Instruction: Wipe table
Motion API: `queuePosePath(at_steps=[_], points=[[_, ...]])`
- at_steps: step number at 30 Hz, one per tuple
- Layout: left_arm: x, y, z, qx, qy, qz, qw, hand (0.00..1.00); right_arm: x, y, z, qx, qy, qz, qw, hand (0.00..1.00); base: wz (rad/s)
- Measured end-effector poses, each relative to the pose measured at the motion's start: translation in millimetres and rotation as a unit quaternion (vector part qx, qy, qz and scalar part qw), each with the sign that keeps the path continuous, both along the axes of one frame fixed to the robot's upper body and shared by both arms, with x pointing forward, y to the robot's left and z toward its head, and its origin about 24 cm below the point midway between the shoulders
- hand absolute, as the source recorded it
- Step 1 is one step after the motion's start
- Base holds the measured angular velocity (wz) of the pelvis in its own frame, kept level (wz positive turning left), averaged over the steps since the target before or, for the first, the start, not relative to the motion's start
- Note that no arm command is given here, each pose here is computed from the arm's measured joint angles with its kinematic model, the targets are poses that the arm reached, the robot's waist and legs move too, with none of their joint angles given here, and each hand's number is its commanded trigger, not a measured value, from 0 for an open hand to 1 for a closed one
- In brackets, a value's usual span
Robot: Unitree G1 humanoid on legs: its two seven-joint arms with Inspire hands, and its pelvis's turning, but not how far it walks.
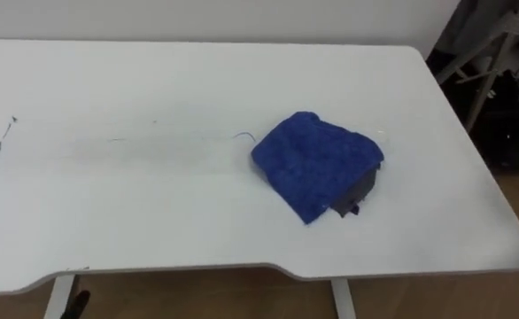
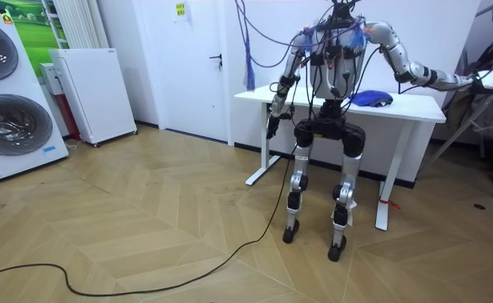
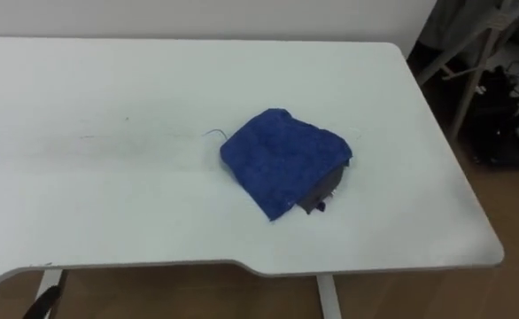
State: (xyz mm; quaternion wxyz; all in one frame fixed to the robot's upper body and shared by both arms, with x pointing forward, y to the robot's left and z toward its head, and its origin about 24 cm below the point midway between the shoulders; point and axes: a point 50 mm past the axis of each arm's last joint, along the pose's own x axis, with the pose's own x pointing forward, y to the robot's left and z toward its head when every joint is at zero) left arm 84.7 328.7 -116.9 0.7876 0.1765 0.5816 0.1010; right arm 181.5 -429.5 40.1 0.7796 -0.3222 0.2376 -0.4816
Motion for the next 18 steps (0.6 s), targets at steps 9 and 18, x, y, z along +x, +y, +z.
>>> queuePosePath(at_steps=[9,18], points=[[-7,21.7,11,0.013,-0.001,0.026,1.0,0.0,-68,-23,-38,0.127,-0.051,-0.19,0.972,0.0,-0.04],[-22,30.4,13,0.02,0.025,0.036,0.999,0.0,-143,-16,-78,0.215,-0.051,-0.349,0.911,0.0,-0.09]])
